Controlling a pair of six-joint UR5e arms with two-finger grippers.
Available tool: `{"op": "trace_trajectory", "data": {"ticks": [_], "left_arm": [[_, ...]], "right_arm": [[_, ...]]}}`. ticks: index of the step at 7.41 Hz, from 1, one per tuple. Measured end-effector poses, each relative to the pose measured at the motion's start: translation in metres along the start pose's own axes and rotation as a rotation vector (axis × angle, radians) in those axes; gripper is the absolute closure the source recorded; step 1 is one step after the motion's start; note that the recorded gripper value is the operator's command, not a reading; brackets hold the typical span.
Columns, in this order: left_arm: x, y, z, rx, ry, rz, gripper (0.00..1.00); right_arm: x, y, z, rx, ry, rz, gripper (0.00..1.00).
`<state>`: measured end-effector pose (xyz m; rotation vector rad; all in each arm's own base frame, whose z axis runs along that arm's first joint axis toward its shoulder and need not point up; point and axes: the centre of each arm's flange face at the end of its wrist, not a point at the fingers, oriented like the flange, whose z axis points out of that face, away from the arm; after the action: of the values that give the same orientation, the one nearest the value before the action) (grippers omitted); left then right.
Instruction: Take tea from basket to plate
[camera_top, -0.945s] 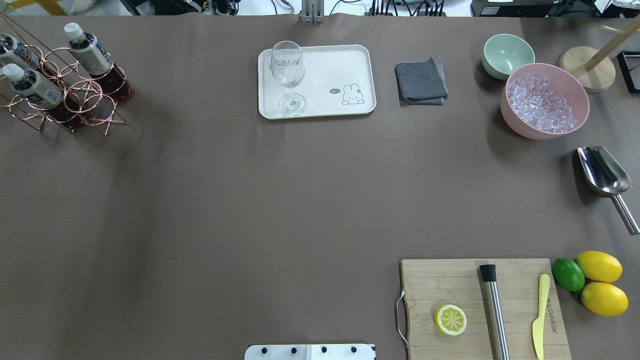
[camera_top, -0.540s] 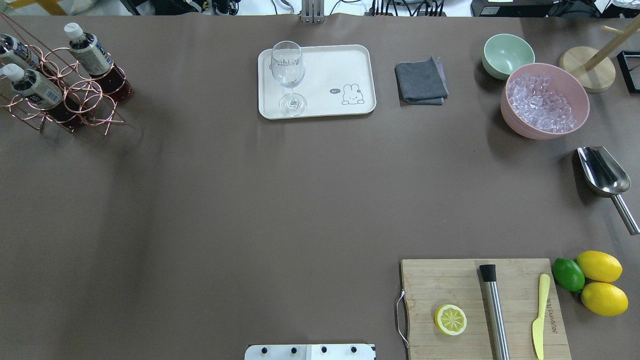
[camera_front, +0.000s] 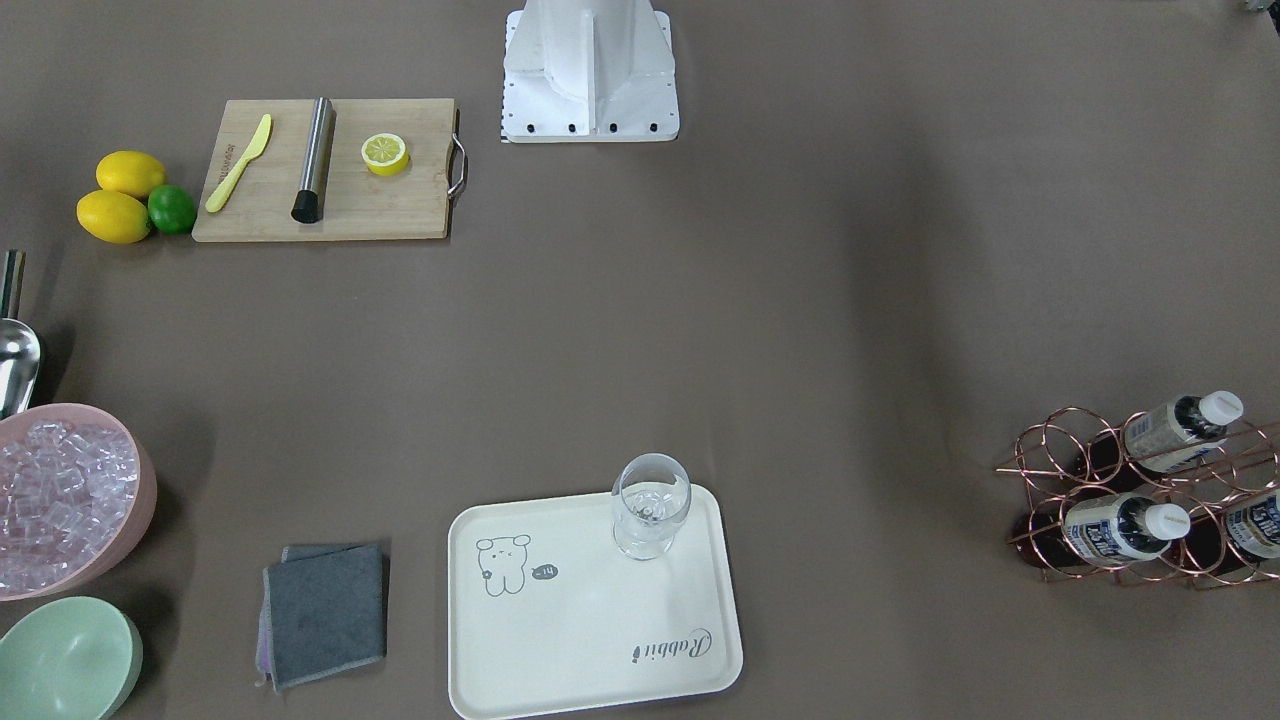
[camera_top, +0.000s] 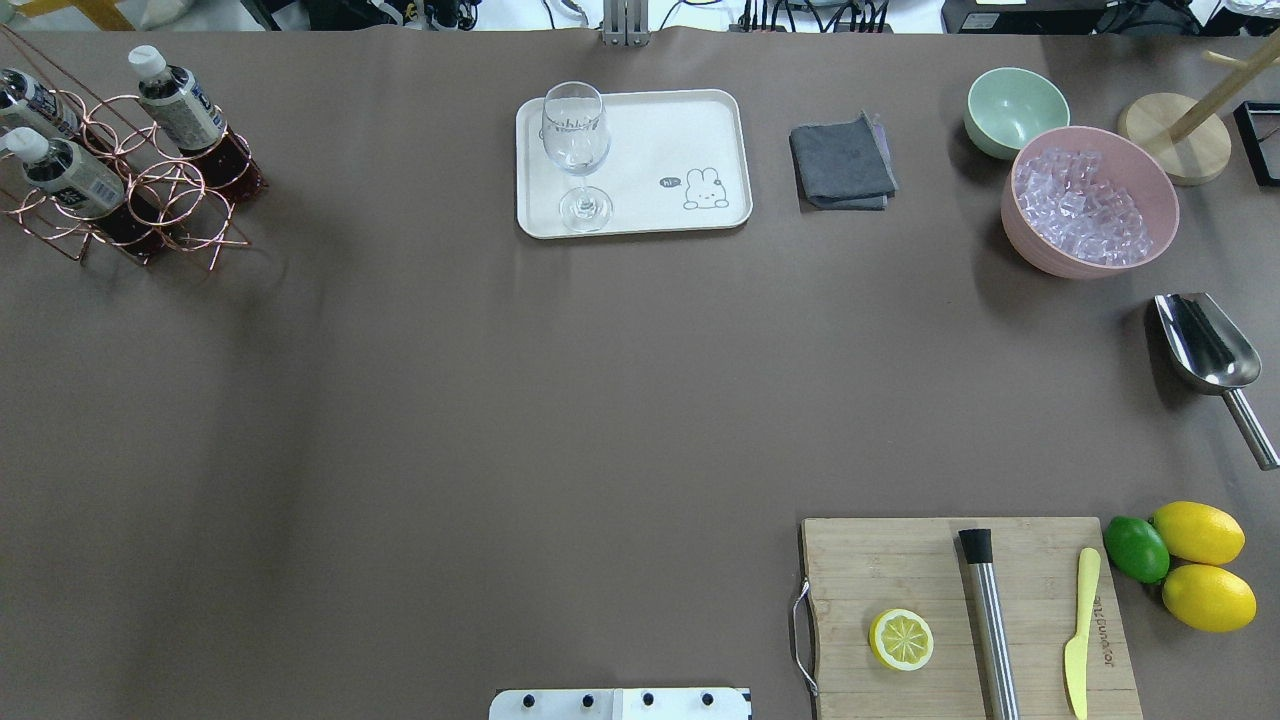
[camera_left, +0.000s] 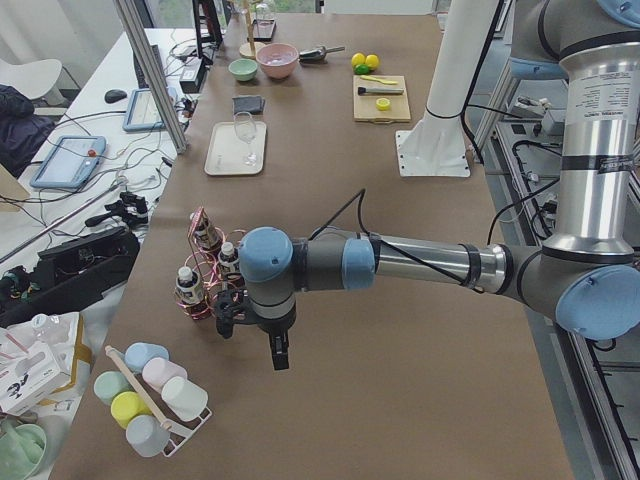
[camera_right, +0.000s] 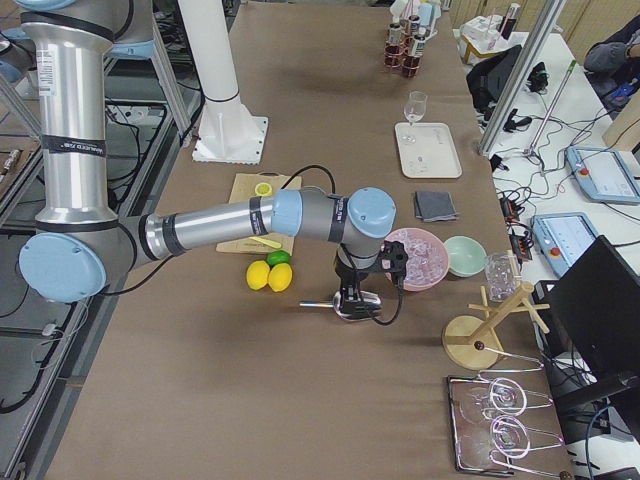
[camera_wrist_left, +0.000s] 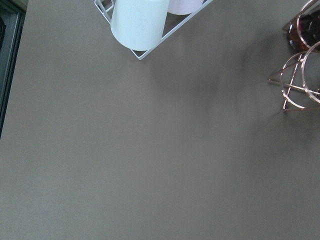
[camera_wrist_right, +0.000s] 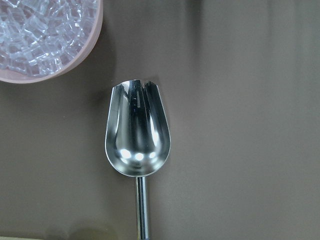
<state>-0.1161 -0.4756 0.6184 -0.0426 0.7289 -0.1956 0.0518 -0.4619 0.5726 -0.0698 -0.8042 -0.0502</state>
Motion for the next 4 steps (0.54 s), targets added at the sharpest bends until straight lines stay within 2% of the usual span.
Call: {"op": "trace_trajectory", "data": {"ticks": [1,2,4], "left_arm": [[0.024,-0.024,-0.026,-0.03,0.0,-0.047,0.02],[0.048,-0.042,-0.05,-0.048,0.009,-0.14,0.03],[0.077,-0.058,-0.077,-0.028,0.052,-0.316,0.03]], "right_arm": [[0.0,0.0,0.0,0.0,0.001,0.0,0.01],[0.0,0.0,0.0,0.0,0.002,0.0,0.01],[0.0,0.0,0.0,0.0,0.002,0.0,0.01]]}}
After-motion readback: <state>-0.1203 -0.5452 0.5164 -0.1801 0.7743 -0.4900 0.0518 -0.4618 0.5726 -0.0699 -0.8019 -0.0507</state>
